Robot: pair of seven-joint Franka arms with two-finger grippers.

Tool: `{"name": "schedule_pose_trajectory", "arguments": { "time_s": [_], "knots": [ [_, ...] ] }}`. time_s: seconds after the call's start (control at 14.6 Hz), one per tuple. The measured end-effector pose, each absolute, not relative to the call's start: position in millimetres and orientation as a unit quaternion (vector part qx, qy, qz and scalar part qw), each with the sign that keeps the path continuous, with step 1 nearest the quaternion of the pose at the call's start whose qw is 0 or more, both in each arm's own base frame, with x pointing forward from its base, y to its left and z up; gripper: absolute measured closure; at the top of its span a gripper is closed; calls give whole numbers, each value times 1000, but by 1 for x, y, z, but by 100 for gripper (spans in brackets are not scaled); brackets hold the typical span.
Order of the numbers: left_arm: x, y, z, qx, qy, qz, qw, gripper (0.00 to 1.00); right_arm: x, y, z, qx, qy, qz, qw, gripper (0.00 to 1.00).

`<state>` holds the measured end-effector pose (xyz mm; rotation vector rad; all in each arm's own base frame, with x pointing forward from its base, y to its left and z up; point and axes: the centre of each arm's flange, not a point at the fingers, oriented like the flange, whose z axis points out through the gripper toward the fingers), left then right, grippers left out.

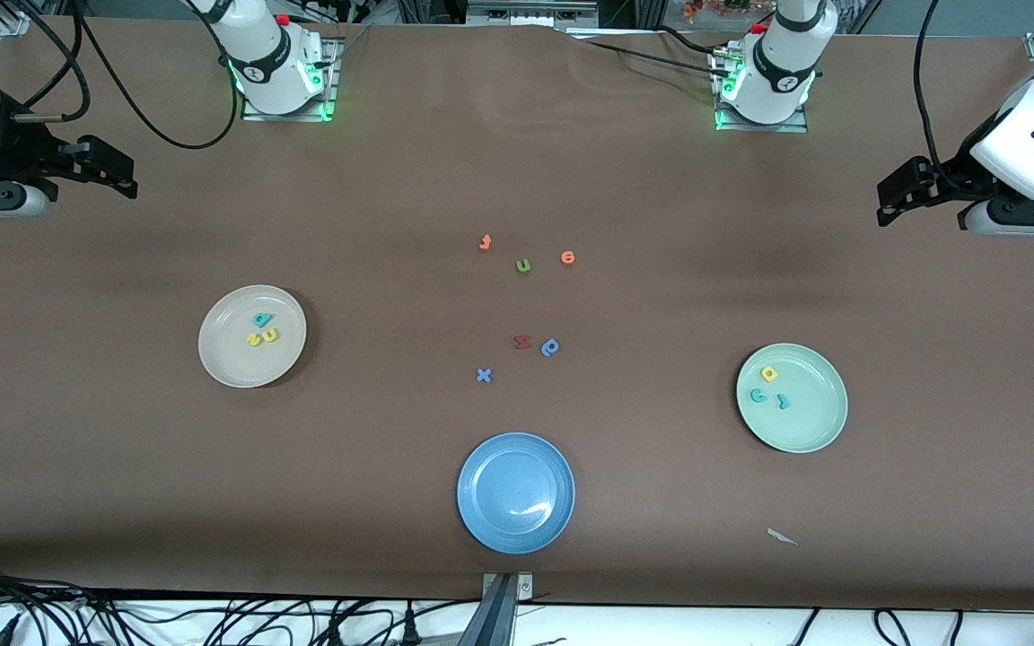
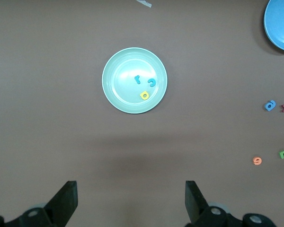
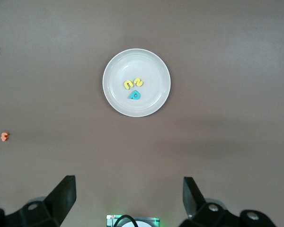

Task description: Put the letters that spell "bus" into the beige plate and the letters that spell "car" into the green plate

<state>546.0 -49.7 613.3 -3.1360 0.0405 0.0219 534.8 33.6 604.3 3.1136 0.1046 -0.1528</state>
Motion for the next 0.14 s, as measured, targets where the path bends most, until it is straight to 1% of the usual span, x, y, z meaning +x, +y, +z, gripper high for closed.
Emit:
{"name": "schedule_pose_trajectory", "arguments": {
  "time_s": [0.14],
  "knots": [
    [546, -50, 613, -1000, 13, 7, 3, 0, 535, 34, 604, 998, 34, -49, 10, 0]
  ]
}}
